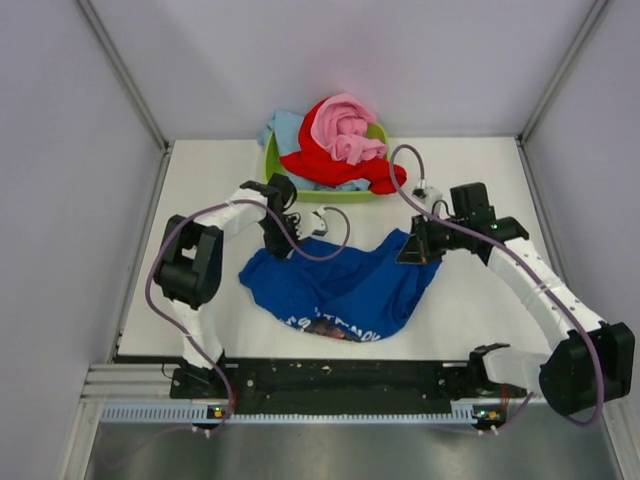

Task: Fold and stack the t-shirts
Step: Flatten out the tshirt

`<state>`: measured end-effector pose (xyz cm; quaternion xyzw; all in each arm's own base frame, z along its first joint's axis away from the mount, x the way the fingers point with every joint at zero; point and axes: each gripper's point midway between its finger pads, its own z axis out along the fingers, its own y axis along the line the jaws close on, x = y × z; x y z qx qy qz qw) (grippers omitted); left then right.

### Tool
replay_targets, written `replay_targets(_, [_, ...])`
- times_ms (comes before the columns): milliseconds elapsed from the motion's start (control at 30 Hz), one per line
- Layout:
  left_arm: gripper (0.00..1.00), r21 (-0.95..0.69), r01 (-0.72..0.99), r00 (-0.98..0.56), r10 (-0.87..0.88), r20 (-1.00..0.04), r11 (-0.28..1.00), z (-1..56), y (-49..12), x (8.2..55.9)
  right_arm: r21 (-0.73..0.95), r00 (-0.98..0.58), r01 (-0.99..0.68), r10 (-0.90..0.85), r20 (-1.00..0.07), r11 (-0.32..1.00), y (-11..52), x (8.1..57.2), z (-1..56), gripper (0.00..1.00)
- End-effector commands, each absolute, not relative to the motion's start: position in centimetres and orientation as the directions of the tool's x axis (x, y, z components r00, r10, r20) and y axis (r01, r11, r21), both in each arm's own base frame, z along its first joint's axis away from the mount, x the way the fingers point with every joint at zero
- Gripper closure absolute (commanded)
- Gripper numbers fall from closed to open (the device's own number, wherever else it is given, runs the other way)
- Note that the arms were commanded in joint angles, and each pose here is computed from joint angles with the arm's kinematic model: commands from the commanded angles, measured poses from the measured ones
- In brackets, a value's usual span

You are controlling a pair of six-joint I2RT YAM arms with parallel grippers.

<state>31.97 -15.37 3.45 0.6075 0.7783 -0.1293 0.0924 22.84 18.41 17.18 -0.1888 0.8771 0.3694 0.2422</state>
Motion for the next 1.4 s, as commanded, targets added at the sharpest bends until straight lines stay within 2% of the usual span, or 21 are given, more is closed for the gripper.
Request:
replay_targets(0, [1.0, 0.018, 0.943, -0.308, 0.894, -0.325, 0.332, 7.3, -13.9, 34.0, 0.455, -0.688, -0.566, -0.091, -0.72, 0.687, 18.4, 26.7, 22.4, 1.0])
replay_targets(133, [1.0, 0.2, 0.84, -0.392, 0.819, -0.418, 0.504, 14.3, -11.3, 38.2, 0.383, -0.581, -0.577, -0.032, -0.814, 0.721, 18.4, 30.1, 27.1, 1.0])
replay_targets(233, [1.0, 0.352, 0.682, -0.433, 0.742, -0.512, 0.641, 21.8, -7.7, 40.4, 0.3, -0.444, -0.596, 0.005, -0.896, 0.745, 18.1, 32.6, 33.4, 1.0])
replay_targets(300, [1.0, 0.435, 0.564, -0.417, 0.697, -0.584, 0.702, 27.4, -5.2, 40.2, 0.243, -0.344, -0.622, 0.019, -0.939, 0.744, 18.1, 33.3, 37.9, 1.0])
replay_targets(433, [1.0, 0.62, 0.273, -0.276, 0.678, -0.682, 0.735, 39.1, -0.6, 36.9, 0.111, -0.117, -0.658, 0.044, -0.992, 0.745, 17.5, 32.7, 47.0, 1.0])
replay_targets(533, [1.0, 0.669, 0.065, -0.205, 0.666, -0.717, 0.74, 46.5, 2.1, 33.0, 0.011, 0.044, -0.664, 0.054, -0.998, 0.748, 16.8, 30.7, 52.8, 1.0])
replay_targets(600, [1.0, 0.675, -0.022, -0.179, 0.661, -0.729, 0.738, 49.8, 3.4, 30.4, -0.047, 0.129, -0.669, 0.053, -0.99, 0.741, 16.3, 28.9, 55.4, 1.0])
replay_targets(700, [1.0, 0.685, -0.043, -0.169, 0.67, -0.723, 0.727, 51.3, 4.0, 27.4, -0.134, 0.215, -0.704, 0.029, -0.976, 0.697, 16.3, 25.6, 56.6, 1.0])
replay_targets(800, [1.0, 0.682, 0.022, -0.192, 0.672, -0.715, 0.731, 49.3, 3.6, 25.8, -0.176, 0.219, -0.791, 0.003, -0.976, 0.585, 17.7, 23.1, 54.4, 1.0])
replay_targets(867, [1.0, 0.674, 0.118, -0.22, 0.681, -0.699, 0.729, 45.7, 2.8, 25.3, -0.139, 0.155, -0.868, -0.007, -0.988, 0.476, 19.1, 21.8, 50.5, 1.0])
replay_targets(967, [1.0, 0.631, 0.262, -0.282, 0.683, -0.673, 0.73, 39.5, 1.7, 24.1, 0.028, -0.034, -0.952, -0.016, -0.999, 0.304, 21.6, 20.1, 43.4, 1.0])
replay_targets(1067, [1.0, 0.576, 0.448, -0.334, 0.726, -0.602, 0.684, 31.3, 0.5, 21.9, 0.158, -0.182, -0.975, -0.153, -0.971, 0.157, 24.7, 16.4, 34.1, 1.0])
replay_targets(1167, [1.0, 0.37, 0.748, -0.349, 0.8, -0.487, 0.551, 21.3, -1.8, 16.2, 0.3, -0.316, -0.948, -0.385, -0.867, 0.104, 26.3, 11.5, 24.6, 1.0])
replay_targets(1200, [0.96, 0.267, 0.834, -0.338, 0.83, -0.444, 0.483, 17.9, -2.4, 13.9, 0.372, -0.369, -0.924, -0.456, -0.81, 0.086, 26.4, 9.7, 22.4, 1.0])
replay_targets(1233, [0.84, 0.193, 0.877, -0.331, 0.846, -0.418, 0.439, 16.0, -2.7, 12.0, 0.455, -0.409, -0.889, -0.541, -0.735, 0.053, 26.6, 7.4, 20.3, 1.0])
replay_targets(1267, [0.64, 0.138, 0.893, -0.348, 0.853, -0.389, 0.428, 14.5, -2.6, 10.7, 0.513, -0.42, -0.858, -0.602, -0.679, 0.02, 26.9, 5.6, 19.3, 1.0])
replay_targets(1300, [0.56, 0.113, 0.898, -0.361, 0.858, -0.365, 0.426, 13.7, -2.4, 10.1, 0.546, -0.415, -0.838, -0.649, -0.638, -0.001, 27.2, 4.4, 18.8, 1.0])
replay_targets(1367, [0.46, 0.081, 0.896, -0.389, 0.859, -0.333, 0.437, 13.0, -2.0, 9.3, 0.629, -0.397, -0.775, -0.729, -0.558, -0.058, 27.6, 2.0, 18.5, 0.89])
